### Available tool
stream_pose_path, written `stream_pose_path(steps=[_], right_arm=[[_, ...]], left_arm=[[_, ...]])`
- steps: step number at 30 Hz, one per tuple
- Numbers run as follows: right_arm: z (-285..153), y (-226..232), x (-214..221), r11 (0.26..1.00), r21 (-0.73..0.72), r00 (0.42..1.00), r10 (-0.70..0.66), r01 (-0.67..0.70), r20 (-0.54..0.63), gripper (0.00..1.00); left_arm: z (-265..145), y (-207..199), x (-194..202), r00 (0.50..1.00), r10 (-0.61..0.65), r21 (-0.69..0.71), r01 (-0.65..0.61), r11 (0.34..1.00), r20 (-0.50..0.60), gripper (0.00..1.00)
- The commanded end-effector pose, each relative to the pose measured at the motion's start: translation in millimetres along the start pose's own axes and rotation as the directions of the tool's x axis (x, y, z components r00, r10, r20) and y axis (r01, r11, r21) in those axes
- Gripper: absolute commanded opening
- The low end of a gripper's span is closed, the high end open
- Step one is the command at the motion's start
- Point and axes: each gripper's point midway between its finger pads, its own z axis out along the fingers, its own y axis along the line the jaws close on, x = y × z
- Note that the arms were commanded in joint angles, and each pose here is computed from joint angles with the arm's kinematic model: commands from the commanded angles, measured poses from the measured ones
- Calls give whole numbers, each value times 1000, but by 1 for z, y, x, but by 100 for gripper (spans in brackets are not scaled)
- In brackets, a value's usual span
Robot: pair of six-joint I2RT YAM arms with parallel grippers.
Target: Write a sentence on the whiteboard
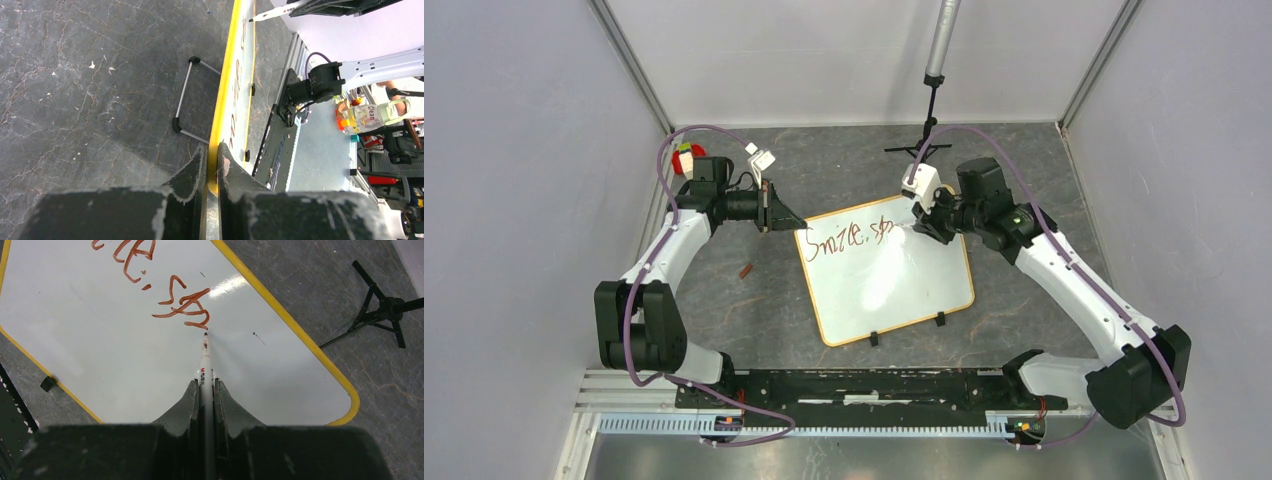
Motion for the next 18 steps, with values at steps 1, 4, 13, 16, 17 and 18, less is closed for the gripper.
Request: stream_pose_path(steps=[1, 4, 13, 16, 17, 18], right_arm=[[-10, -1, -16, 1000, 2, 998, -27, 27, 50, 0], [-5, -2, -14, 1000, -1, 999, -26, 26, 44, 0], [-2, -12, -7, 999, 37, 999, -40, 40, 8, 0], [-6, -16, -3, 996, 70, 999, -52, 53, -12, 0], [-8, -19, -2, 995, 82, 998, -55, 57, -21, 0], [-9, -20, -2, 994, 89, 998, -57, 59, -24, 0]], left_arm=[[6, -1, -4, 1000, 5, -10, -6, 1000, -9, 2], [6, -1, -4, 1000, 4, -11, -4, 1000, -10, 2], [6, 0, -2, 1000, 5, -13, -5, 1000, -14, 2], [7, 0, -3, 1000, 3, -11, -3, 1000, -15, 2], [7, 0, -3, 1000, 4, -11, -4, 1000, -15, 2], [7, 0, -3, 1000, 3, -10, -3, 1000, -15, 2]])
